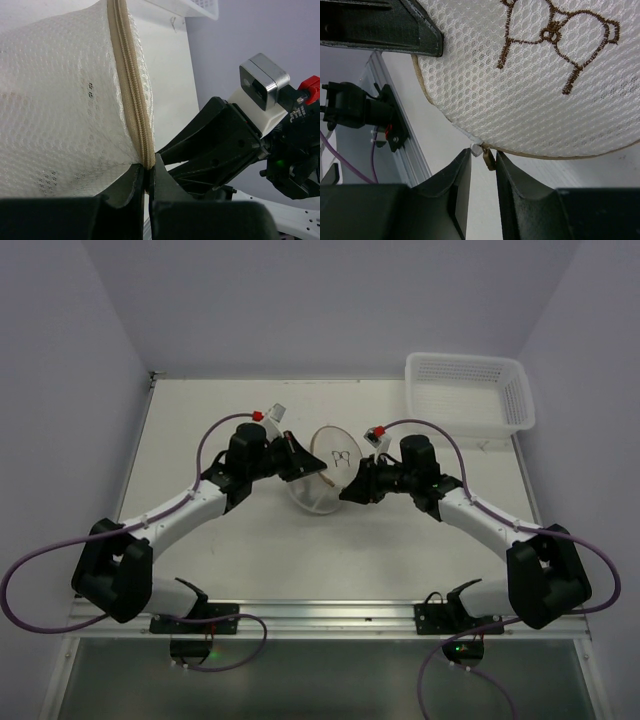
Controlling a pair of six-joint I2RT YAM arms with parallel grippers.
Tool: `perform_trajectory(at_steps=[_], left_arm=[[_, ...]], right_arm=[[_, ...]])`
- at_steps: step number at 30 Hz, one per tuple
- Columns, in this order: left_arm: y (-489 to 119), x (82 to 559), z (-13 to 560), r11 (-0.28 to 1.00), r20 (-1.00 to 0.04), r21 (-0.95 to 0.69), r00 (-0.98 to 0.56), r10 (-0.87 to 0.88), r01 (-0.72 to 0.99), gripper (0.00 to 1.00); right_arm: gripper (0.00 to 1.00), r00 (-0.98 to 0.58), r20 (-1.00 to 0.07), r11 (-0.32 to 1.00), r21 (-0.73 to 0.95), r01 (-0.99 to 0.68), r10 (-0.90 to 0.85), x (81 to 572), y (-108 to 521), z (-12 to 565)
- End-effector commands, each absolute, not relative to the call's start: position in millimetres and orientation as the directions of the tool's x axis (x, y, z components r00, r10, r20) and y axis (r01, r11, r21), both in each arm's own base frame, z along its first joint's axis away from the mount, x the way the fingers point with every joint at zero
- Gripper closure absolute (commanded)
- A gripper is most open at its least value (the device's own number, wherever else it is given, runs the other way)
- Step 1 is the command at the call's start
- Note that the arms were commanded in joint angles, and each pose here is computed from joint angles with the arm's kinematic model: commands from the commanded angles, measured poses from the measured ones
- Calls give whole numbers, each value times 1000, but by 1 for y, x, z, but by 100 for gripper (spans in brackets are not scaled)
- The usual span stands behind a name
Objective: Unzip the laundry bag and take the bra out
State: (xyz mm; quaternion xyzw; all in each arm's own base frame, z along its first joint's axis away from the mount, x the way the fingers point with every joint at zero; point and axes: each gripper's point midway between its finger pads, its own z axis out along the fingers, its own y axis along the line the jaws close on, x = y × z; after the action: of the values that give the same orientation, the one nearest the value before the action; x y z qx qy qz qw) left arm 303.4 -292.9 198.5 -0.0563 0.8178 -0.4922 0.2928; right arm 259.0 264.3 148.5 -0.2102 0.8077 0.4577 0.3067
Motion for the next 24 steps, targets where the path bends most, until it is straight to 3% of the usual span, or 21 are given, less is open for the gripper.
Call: perform_trajectory(at_steps=[1,6,10,13,24], left_arm=[[-294,300,232,446,-467,-849,-798,-381,284,100],[-291,299,235,445,-473,-847,-795,-380,291,100],[-291,298,236,446,-476,-845,-794,-379,294,100],[-289,298,235,453,-481,-841,-792,-376,296,100],[-257,310,226,513,-506,-809,-785,-358,288,100]], right_arm=[[72,-680,-731,473,580,-663,-58,259,265,160],[79,-674,-737,494,566,-660,-57,259,261,160],[94,-666,-744,516,550,-657,-54,260,258,158],[98,-661,-748,533,537,-653,-57,261,255,158],[100,-712,-701,658,515,-549,-46,249,227,129]])
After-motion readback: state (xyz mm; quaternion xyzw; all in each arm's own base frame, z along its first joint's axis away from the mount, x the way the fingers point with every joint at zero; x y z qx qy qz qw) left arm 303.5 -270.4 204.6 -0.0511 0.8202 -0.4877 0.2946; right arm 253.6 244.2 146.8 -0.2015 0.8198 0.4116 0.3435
